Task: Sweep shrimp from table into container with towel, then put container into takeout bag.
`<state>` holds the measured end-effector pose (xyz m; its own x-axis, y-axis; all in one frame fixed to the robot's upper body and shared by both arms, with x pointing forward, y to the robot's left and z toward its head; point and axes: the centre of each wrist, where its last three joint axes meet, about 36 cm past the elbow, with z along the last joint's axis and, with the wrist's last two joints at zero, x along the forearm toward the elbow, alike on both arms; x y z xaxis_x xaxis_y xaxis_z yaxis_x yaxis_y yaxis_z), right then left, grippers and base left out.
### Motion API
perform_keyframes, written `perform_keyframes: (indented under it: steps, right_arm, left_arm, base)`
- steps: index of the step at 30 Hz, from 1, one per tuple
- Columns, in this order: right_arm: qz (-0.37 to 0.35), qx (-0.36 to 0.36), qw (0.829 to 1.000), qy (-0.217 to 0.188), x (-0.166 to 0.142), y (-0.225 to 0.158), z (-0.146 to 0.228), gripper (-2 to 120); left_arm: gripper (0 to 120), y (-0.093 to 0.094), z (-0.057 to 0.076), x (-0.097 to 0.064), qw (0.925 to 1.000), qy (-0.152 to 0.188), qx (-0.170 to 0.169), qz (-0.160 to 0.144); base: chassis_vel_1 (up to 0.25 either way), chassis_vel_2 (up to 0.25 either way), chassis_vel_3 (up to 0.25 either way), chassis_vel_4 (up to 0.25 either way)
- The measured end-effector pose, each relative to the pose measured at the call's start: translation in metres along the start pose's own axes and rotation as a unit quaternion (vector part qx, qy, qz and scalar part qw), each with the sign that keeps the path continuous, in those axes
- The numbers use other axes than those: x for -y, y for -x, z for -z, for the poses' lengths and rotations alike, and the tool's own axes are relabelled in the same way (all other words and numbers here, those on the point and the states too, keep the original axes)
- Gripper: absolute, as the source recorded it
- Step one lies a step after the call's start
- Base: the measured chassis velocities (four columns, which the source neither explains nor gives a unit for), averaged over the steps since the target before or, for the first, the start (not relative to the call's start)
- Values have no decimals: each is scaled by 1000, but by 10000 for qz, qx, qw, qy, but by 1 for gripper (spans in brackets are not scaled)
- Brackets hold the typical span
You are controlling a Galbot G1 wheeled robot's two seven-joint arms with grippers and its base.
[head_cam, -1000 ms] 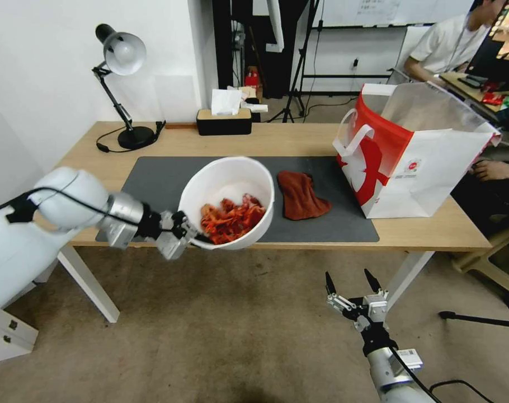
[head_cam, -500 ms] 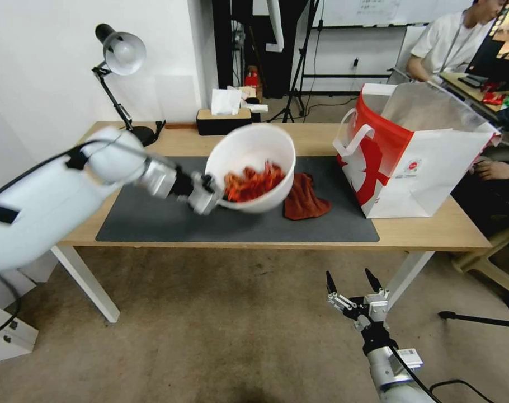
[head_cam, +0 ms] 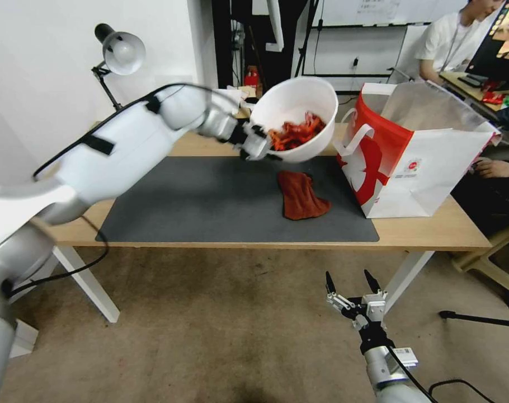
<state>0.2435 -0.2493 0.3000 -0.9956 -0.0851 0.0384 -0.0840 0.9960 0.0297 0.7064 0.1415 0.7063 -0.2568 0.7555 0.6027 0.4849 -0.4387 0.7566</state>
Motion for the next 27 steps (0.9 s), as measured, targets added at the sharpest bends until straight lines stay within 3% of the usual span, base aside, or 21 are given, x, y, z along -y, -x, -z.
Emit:
perform_keyframes:
  steps: [2, 3, 6, 7, 10, 12, 13, 14, 20, 27]
  right_arm:
    - [-1, -1, 10000, -3, -1, 0, -1, 100]
    - [-1, -1, 10000, -3, -1, 0, -1, 100]
    - [-4, -4, 10000, -19, 1, -1, -1, 100]
    - [-4, -4, 10000, -19, 1, -1, -1, 100]
    - [-3, 2, 10000, -58, 4, 1, -1, 100]
    - [-4, 6, 10000, -60, 5, 2, -1, 100]
    - [-9, 9, 10000, -60, 5, 3, -1, 100]
    - [-9, 9, 10000, -60, 5, 3, -1, 100]
    - [-33, 2, 10000, -65, 8, 1, -1, 100]
    - [-53, 2, 10000, -67, 11, -2, -2, 100]
  left_arm:
    - [0, 6, -1, -26, 9999, 8, -38, 126]
    - [0, 6, -1, -26, 9999, 8, -38, 126]
    - [0, 11, 0, -57, 9994, -19, -56, 331]
    - [0, 11, 0, -57, 9994, -19, -56, 331]
    - [0, 26, 18, -87, 9989, 61, 60, 461]
    - [0, 29, 23, -92, 9988, 87, 106, 479]
    - [0, 39, 36, -102, 9982, 134, 253, 536]
    - [0, 39, 36, -102, 9982, 134, 253, 536]
    - [0, 67, 74, -126, 9959, 288, 594, 623]
    - [0, 95, 94, -135, 9957, 282, 668, 569]
  base:
    - [0, 0, 0, 0]
    - [0, 0, 0, 0]
    - [0, 0, 0, 0]
    - [0, 0, 0, 0]
    - [0, 0, 0, 0]
    - [0, 0, 0, 0]
    - [0, 0, 0, 0]
    - [0, 0, 0, 0]
    - [0, 0, 0, 0]
    - [0, 0, 0, 0]
